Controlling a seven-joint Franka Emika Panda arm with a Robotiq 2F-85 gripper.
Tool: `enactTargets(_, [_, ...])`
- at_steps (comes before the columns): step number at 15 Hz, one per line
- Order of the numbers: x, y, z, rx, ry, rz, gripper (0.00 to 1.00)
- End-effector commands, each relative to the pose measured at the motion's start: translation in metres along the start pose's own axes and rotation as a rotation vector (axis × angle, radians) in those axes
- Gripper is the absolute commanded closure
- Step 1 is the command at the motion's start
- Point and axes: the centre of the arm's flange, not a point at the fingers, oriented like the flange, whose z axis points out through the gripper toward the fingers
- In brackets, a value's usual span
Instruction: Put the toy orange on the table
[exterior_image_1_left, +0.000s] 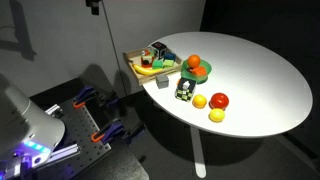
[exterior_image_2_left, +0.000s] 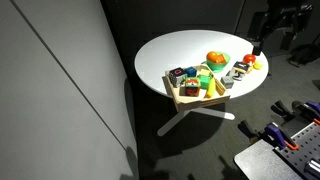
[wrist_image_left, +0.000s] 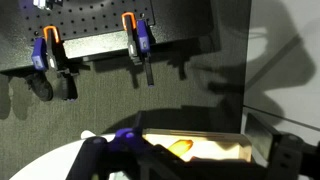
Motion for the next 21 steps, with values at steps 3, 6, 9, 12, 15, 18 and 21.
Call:
enactTargets(3, [0.000,0.000,0.000,0.000,0.000,0.000,0.00])
enactTargets(6, [0.000,0.000,0.000,0.000,0.000,0.000,0.00])
enactTargets(9, [0.007,0.004,0.002,-0.003,0.014,0.018,0.00])
enactTargets(12, [0.014,0.008,0.002,0.004,0.055,0.028,0.00])
enactTargets(15, [0.021,0.012,0.003,0.008,0.108,0.036,0.00])
enactTargets(18, [0.030,0.016,0.002,0.011,0.157,0.038,0.00])
enactTargets(21, [0.041,0.022,0.001,0.024,0.198,0.031,0.00])
